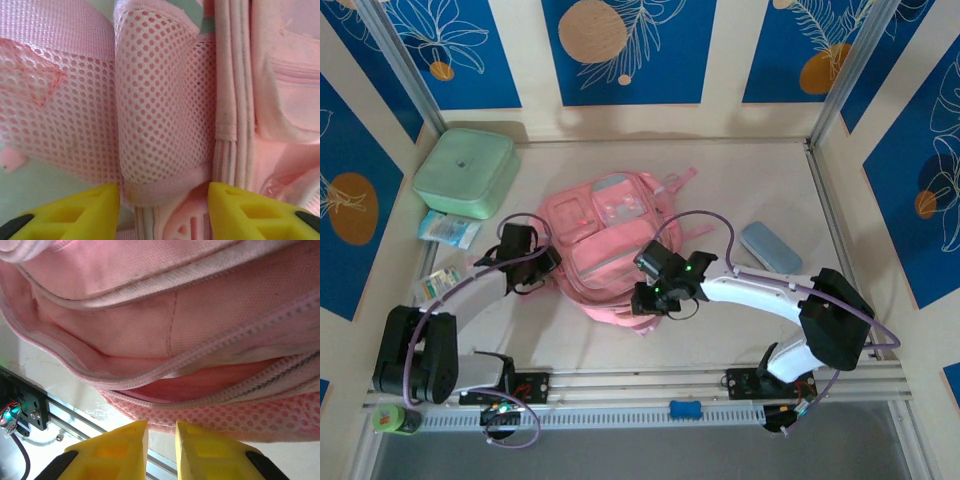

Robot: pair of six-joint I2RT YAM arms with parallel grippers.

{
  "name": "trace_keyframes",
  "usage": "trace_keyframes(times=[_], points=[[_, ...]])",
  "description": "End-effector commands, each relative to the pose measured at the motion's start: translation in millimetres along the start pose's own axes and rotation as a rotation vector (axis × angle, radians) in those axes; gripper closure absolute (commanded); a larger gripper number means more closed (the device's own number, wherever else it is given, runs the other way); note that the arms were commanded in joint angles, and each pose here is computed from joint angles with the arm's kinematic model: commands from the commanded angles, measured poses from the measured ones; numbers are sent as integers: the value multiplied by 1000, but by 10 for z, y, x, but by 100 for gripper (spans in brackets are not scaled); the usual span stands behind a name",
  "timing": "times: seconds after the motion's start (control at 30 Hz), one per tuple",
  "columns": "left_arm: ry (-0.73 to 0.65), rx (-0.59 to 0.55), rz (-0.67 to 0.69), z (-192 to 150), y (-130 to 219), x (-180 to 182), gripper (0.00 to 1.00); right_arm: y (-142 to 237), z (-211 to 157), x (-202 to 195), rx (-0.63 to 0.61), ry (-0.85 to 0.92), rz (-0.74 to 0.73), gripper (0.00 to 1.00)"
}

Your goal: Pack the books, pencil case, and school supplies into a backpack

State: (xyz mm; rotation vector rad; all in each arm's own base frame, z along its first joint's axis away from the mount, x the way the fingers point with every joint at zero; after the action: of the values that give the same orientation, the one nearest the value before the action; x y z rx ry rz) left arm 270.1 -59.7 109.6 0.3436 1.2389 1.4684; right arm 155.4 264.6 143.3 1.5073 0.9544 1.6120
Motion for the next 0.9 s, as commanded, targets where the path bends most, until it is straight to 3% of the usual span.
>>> trace_keyframes(times=[0.0,0.13,0.43,0.63,0.87], points=[[18,-38,-18,96,-42,-26,53,-82,-8,-68,22,-35,0,78],[34,-32,-27,83,-119,-24,63,-142,62,-137,18,-62,-6,78],[86,-25,-115,16,-107,-72,99,-126,493,-353,-73,-89,-25,78],[116,-53,-195,-128,171,-313,100,79,1150,-626,-185,-120,-20,77],[206,-101,-274,-475,382,-691,100,457,2001,-856,-293,-156,-40,66]])
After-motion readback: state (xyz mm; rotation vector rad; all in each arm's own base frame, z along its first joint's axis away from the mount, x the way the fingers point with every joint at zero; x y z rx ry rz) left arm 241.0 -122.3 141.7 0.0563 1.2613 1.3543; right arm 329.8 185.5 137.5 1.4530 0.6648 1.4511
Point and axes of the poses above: each hand's point on the last joint's axis, 136 mm out from that joint toward the fingers, its own y axis back along the fingers, its own x axis along the line the jaws close on, z = x × y, the point moved 7 cm from there along y, back along the fingers, and after that the axes turned 5 degrees about -y, right-handed, at the moved point
